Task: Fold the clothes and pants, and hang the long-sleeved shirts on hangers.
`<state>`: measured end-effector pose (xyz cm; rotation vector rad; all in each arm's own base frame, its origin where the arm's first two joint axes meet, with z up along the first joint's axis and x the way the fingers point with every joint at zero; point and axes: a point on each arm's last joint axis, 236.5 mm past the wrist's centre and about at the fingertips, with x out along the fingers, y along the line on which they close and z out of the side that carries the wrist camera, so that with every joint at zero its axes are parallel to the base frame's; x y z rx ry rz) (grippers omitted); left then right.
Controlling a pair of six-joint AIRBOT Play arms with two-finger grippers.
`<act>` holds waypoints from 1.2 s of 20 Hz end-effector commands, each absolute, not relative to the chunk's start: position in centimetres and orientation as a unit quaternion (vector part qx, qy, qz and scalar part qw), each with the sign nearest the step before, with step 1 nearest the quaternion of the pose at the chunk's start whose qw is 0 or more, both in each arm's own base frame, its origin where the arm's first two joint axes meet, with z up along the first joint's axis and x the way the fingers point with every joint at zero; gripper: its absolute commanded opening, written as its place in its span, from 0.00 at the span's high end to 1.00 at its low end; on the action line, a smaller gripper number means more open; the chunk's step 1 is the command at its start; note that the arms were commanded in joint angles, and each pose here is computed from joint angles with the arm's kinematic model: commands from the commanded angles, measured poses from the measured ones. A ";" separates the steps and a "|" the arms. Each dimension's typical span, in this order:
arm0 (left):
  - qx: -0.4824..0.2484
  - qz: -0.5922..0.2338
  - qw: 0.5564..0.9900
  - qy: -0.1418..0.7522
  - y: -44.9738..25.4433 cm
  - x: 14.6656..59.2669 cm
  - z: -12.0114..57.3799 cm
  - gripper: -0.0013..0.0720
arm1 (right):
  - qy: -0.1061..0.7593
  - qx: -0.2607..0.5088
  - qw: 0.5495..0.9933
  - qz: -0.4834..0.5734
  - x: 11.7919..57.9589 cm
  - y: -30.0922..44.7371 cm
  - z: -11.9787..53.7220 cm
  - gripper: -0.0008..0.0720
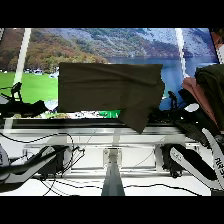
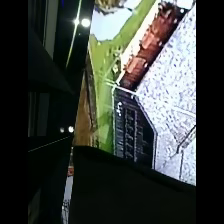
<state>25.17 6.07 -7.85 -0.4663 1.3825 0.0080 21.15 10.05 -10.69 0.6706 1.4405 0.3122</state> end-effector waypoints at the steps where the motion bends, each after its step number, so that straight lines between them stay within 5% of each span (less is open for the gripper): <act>1: -0.256 -0.056 0.742 0.617 3.3 26.6 -8.2 0.57 | 0.638 0.301 0.693 0.149 21.6 10.3 -10.2 0.98; 14: -0.233 -0.140 0.712 0.648 1.9 25.7 -12.2 0.57 | 0.628 0.323 0.692 0.152 22.2 10.9 -9.6 0.97; 17: -0.210 -0.163 0.718 0.643 1.9 25.6 -12.2 0.70 | 0.624 0.324 0.694 0.154 22.6 10.9 -9.2 0.97; 24: -0.205 -0.189 0.711 0.645 1.2 25.1 -11.8 0.74 | 0.609 0.317 0.709 0.162 24.2 10.7 -7.9 0.97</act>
